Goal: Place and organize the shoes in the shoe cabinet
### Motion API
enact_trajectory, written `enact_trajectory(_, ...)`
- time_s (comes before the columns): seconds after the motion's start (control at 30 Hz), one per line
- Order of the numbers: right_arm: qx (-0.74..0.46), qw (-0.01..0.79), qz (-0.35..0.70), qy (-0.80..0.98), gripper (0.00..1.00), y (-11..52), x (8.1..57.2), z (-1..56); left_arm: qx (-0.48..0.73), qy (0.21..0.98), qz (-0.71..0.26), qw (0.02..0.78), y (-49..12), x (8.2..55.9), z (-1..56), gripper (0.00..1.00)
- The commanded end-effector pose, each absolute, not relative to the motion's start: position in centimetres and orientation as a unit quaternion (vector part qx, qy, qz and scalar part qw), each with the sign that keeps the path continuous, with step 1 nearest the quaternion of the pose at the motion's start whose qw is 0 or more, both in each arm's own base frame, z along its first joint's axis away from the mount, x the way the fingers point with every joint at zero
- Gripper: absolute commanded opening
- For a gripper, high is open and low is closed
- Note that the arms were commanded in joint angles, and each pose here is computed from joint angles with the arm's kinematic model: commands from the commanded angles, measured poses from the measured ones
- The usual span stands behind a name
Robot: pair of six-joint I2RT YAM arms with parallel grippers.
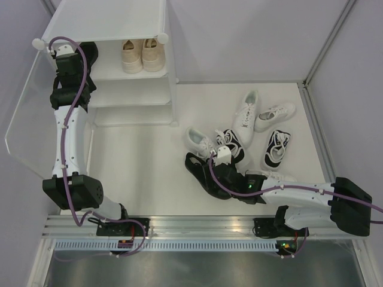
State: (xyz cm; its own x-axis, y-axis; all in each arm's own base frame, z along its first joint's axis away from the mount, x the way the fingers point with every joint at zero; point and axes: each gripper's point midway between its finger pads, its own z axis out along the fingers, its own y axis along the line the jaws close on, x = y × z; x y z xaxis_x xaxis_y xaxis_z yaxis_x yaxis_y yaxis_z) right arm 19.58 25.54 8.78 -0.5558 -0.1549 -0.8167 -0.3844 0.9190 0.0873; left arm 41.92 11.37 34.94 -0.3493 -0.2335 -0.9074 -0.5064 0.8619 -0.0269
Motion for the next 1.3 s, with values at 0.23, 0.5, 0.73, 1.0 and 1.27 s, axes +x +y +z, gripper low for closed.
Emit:
enact_trajectory(0.23, -0.141, 0.462, 0.14, 0.864, 0.79, 25.6, 19.9, 9.5, -0.23, 0.768, 0.157, 0.577, 13.1, 44.8, 38.1, 0.41)
enact_trajectory(0.5, -0.142, 0.461, 0.133, 0.866, 0.79, 25.5, 19.9, 9.2, -0.227, 0.779, 0.159, 0.562, 13.5, 47.2, 36.4, 0.41)
enact_trajectory(0.73, -0.143, 0.46, 0.131, 0.867, 0.79, 25.6, 20.0, 9.1, -0.22, 0.764, 0.136, 0.591, 13.0, 48.9, 37.7, 0.42)
enact_trajectory(1.0, -0.146, 0.456, 0.122, 0.869, 0.79, 25.6, 20.0, 8.6, -0.219, 0.759, 0.12, 0.601, 12.8, 51.0, 37.7, 0.43)
enact_trajectory(1.27, -0.146, 0.456, 0.114, 0.871, 0.79, 25.4, 20.1, 8.5, -0.219, 0.745, 0.108, 0.622, 12.8, 52.7, 38.6, 0.45)
